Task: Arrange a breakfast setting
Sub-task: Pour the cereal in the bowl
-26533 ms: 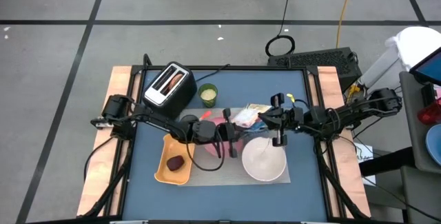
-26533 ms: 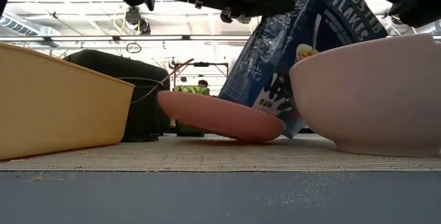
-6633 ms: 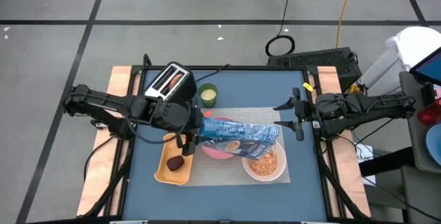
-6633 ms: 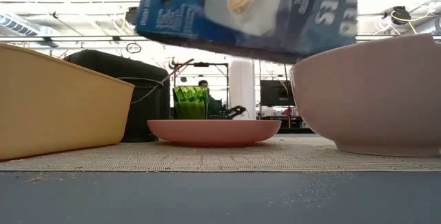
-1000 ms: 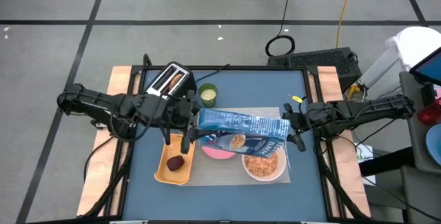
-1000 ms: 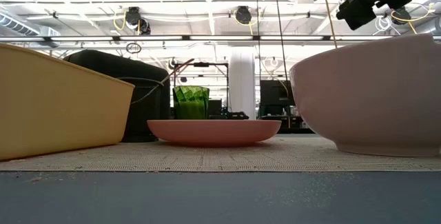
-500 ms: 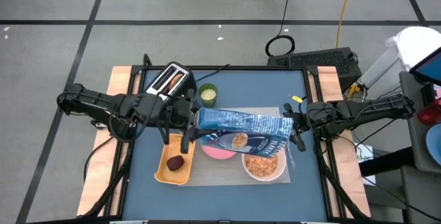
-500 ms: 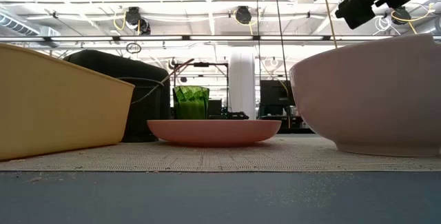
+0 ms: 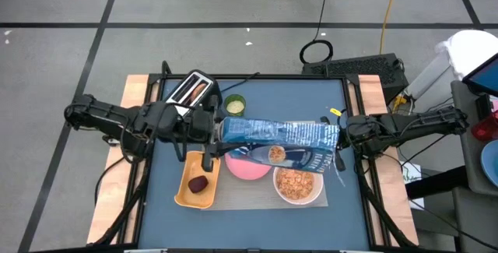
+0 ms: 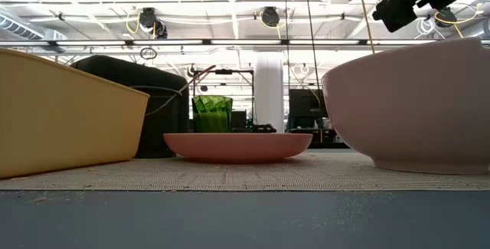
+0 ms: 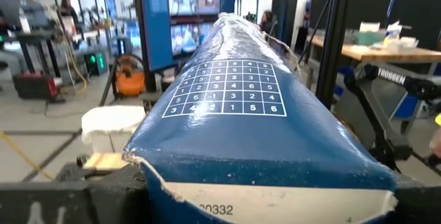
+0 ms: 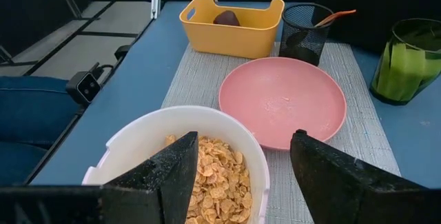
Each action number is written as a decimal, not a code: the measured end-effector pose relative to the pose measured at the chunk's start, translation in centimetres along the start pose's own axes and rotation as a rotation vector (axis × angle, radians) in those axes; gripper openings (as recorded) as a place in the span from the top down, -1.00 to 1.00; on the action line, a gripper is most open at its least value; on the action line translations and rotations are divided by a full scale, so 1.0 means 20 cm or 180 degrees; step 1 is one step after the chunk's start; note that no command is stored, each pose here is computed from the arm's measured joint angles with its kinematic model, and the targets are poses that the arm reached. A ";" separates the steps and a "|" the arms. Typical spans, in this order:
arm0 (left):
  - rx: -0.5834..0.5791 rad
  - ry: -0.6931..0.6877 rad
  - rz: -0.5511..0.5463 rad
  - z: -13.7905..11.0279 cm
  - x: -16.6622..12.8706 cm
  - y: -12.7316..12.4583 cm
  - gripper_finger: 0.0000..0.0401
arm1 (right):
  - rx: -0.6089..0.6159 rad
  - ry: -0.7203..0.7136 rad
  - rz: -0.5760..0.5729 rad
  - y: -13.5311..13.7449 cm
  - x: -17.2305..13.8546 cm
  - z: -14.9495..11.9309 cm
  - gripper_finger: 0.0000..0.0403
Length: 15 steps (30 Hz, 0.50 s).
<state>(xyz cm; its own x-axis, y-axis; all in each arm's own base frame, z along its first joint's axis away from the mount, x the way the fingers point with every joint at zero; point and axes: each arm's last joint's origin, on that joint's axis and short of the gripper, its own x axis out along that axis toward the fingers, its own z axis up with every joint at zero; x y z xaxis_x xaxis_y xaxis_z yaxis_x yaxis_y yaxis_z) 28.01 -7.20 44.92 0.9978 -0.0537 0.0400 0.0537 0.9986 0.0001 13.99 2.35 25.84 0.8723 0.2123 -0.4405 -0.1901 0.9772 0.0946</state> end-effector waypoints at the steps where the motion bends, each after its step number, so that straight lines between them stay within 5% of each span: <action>1: 0.0022 -0.0045 0.0001 0.01 0.00 0.00 -0.19 | 0.0000 -0.0010 -0.0005 0.00 0.00 0.00 -0.10; 15: 0.0368 -0.0902 0.0199 0.14 -0.02 0.03 -0.19 | -0.0351 -0.1156 -0.0218 0.00 0.01 0.17 -0.10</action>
<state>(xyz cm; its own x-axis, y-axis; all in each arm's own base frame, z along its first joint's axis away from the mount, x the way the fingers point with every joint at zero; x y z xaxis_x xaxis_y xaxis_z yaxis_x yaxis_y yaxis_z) 27.48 -6.50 47.76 0.9472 -0.0057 0.3206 -0.0286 0.9944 0.1020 15.81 2.41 28.81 0.9837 0.1524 -0.0957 -0.1558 0.9873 -0.0295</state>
